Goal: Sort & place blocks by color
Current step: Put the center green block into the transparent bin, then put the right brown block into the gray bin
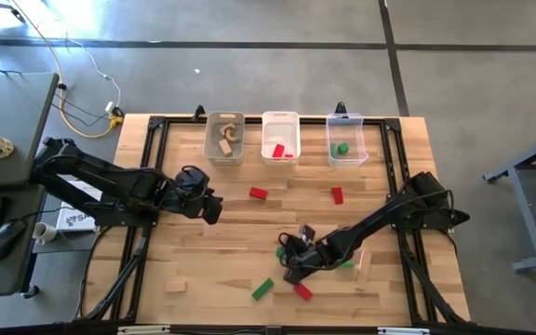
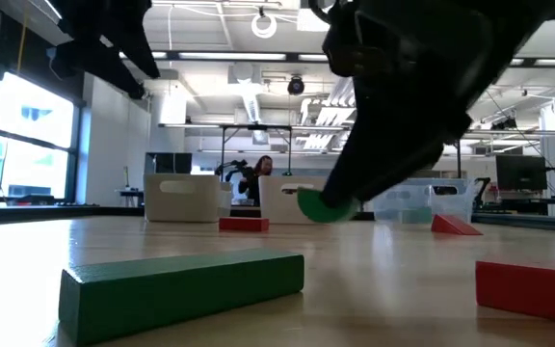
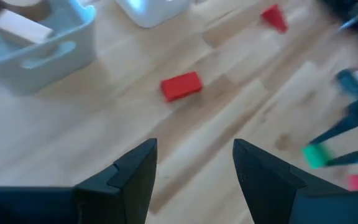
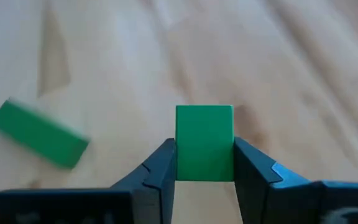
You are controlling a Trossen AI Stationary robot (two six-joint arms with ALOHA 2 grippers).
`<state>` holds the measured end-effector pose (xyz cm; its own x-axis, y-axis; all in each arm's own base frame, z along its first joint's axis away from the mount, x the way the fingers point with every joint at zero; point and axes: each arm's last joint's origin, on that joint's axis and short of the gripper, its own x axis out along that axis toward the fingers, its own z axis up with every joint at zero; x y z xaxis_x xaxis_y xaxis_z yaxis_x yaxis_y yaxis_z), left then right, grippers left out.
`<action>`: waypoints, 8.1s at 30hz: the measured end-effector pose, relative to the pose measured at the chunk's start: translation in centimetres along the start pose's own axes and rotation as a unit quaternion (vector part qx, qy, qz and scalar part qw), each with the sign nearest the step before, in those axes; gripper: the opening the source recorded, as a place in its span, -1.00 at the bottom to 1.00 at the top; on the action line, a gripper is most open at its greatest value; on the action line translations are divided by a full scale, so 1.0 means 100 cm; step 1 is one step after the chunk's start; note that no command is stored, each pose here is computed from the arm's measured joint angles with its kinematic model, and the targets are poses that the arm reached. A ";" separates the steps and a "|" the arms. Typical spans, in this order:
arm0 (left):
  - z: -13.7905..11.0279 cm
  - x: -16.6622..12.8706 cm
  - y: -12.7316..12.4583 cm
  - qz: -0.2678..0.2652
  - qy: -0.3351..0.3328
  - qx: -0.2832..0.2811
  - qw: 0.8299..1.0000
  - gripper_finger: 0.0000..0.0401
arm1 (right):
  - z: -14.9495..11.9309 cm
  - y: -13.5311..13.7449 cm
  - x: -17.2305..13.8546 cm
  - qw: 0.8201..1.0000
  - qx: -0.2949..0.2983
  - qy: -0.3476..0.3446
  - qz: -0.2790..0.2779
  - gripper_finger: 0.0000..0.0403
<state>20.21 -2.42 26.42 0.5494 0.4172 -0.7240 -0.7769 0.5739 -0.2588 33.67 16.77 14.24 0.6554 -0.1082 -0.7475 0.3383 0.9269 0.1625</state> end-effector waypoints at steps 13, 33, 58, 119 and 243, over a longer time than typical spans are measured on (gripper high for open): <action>0.010 0.034 0.006 0.080 0.013 0.094 0.992 0.00 | 0.038 -0.054 -0.026 0.985 0.083 -0.030 -0.151 -0.51; 0.040 0.051 0.030 0.119 0.022 0.228 0.966 0.00 | 0.086 -0.169 -0.083 0.894 0.253 -0.064 -0.365 -0.51; 0.056 0.058 0.049 0.147 0.031 0.227 0.962 0.00 | 0.098 -0.320 -0.114 0.840 0.351 0.110 -0.398 -0.51; 0.063 0.061 0.055 0.145 0.032 0.202 0.968 0.00 | 0.091 -0.330 -0.108 0.865 0.374 0.128 -0.307 -0.06; 0.013 0.039 -0.002 -0.066 0.138 0.086 0.984 0.00 | -0.127 0.003 -0.105 0.694 -0.616 0.338 0.158 -0.07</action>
<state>22.87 0.03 24.46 0.5190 0.1366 -0.8438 -0.6282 0.7304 -0.2681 18.33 22.76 13.96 -0.0411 -0.0218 -0.9989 -0.8566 0.5154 0.0240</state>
